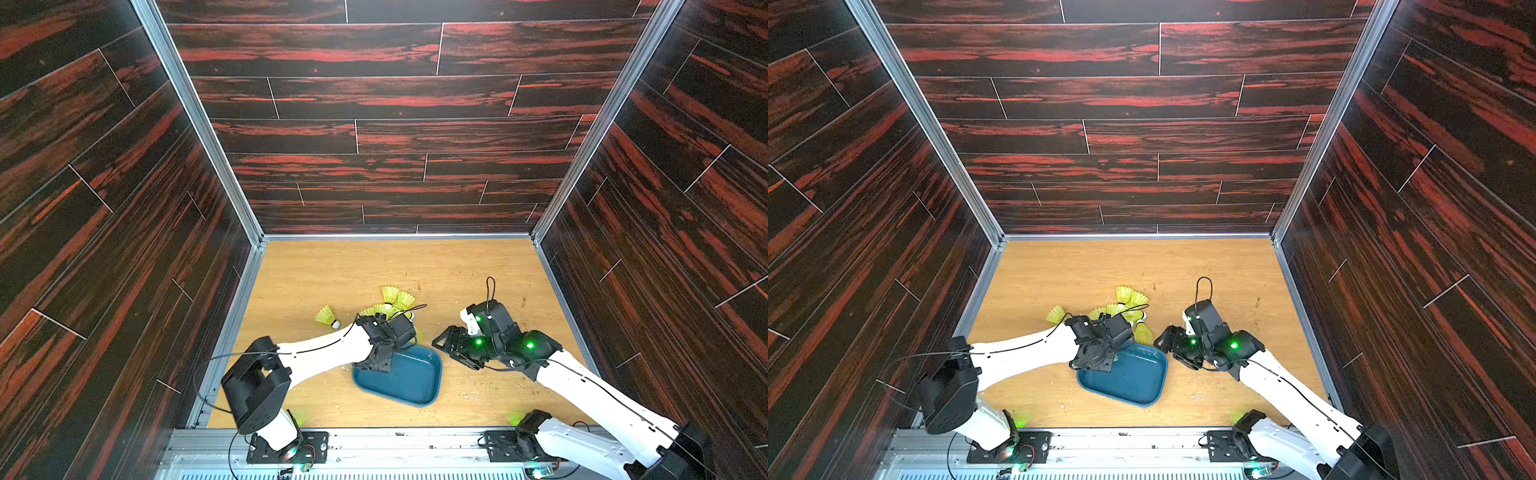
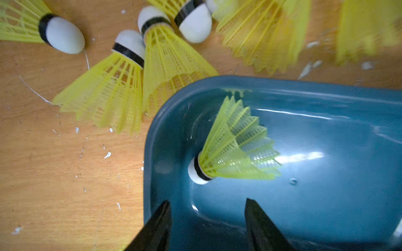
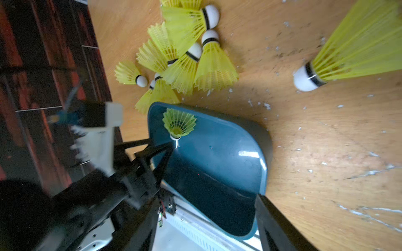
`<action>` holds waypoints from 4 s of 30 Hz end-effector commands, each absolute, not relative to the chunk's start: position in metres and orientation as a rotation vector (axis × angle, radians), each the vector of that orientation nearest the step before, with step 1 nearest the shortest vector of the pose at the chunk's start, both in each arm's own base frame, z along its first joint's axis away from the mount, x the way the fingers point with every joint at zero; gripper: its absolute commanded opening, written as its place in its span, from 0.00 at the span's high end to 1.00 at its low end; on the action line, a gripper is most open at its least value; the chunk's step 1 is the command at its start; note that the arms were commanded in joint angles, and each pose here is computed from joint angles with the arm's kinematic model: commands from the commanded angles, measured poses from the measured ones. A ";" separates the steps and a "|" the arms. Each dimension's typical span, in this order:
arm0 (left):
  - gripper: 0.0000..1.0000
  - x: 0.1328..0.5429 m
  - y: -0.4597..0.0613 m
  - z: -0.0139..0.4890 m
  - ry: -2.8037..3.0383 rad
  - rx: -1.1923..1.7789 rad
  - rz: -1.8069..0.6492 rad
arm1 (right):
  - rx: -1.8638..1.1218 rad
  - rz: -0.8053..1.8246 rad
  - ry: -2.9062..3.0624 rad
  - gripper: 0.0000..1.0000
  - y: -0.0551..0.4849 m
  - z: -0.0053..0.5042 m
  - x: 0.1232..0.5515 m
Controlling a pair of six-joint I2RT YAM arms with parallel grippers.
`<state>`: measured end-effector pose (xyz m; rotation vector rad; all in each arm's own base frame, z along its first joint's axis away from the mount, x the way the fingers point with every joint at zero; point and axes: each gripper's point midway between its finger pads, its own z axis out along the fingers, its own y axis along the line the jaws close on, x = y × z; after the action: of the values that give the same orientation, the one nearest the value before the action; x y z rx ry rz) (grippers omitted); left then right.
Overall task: Put the shuttlecocks into the storage box
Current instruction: Place the shuttlecock in the storage box, then pick up the shuttlecock at the center of the board, then place the shuttlecock in the storage box.
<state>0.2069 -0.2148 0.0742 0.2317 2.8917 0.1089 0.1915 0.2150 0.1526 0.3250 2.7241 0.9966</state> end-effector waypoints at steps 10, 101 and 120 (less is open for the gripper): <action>0.33 0.220 -0.260 0.149 2.740 0.378 -0.242 | 0.675 0.612 2.660 0.34 0.160 0.132 0.208; 0.29 0.219 -0.221 0.166 2.583 -0.149 -1.189 | 0.232 0.230 2.697 0.72 0.264 0.137 0.166; 0.30 0.149 -0.225 0.143 2.734 -0.003 -1.218 | 0.161 0.090 2.979 0.72 0.284 0.051 0.111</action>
<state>0.1508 -0.2189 0.1435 -0.0076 2.7446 -1.2021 0.1153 0.2900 0.0637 0.1319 2.9407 0.1453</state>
